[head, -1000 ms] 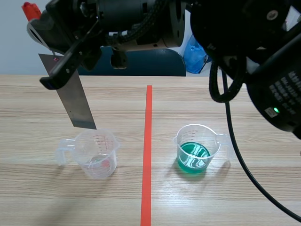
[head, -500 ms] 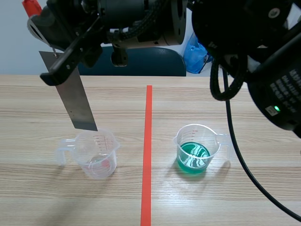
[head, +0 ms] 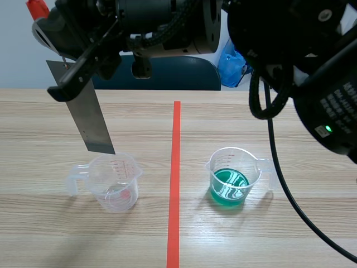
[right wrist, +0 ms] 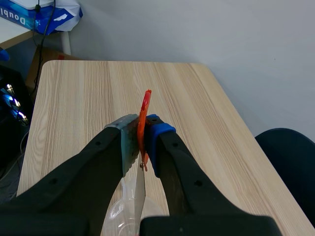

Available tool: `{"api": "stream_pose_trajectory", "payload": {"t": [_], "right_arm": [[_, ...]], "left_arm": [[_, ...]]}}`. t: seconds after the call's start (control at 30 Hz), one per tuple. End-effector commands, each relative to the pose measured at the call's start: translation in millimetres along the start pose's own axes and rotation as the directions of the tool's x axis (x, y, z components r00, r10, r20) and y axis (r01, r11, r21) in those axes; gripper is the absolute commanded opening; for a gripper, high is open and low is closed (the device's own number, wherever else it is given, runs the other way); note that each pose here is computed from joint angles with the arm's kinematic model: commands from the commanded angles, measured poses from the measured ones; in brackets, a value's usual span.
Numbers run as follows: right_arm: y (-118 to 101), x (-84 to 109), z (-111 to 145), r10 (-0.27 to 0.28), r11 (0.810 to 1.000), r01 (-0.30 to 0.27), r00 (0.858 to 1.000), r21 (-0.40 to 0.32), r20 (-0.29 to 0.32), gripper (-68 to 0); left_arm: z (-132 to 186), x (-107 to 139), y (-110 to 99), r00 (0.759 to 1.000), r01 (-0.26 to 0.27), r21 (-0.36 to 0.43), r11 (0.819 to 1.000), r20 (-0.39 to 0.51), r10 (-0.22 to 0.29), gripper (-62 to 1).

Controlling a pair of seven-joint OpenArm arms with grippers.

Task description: Do the redox reaction experiment

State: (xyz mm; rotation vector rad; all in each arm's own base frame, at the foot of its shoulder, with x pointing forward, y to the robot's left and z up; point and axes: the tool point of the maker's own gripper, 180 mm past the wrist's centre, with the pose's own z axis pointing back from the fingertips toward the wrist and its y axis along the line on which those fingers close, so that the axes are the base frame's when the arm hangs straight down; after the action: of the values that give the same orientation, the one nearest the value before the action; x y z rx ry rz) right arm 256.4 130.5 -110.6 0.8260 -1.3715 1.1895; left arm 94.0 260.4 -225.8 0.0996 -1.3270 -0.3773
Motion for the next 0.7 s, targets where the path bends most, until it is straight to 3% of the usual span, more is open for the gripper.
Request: {"api": "stream_pose_trajectory", "payload": {"t": [0.0, 0.67], "right_arm": [[-4.4, 14.9, 1.4, 0.013, 1.000, -0.013, 0.999, -0.009, 0.048, -66.9], [-4.3, 14.9, 1.4, 0.013, 1.000, -0.013, 0.999, -0.009, 0.048, -66.9]], "left_arm": [[-2.3, 8.1, -0.3, 0.999, -0.008, 0.003, 1.000, 0.033, 0.008, 1.4], [-2.2, 9.2, 1.8, 0.999, -0.021, 0.015, 1.000, 0.039, 0.020, 1.4]]}}
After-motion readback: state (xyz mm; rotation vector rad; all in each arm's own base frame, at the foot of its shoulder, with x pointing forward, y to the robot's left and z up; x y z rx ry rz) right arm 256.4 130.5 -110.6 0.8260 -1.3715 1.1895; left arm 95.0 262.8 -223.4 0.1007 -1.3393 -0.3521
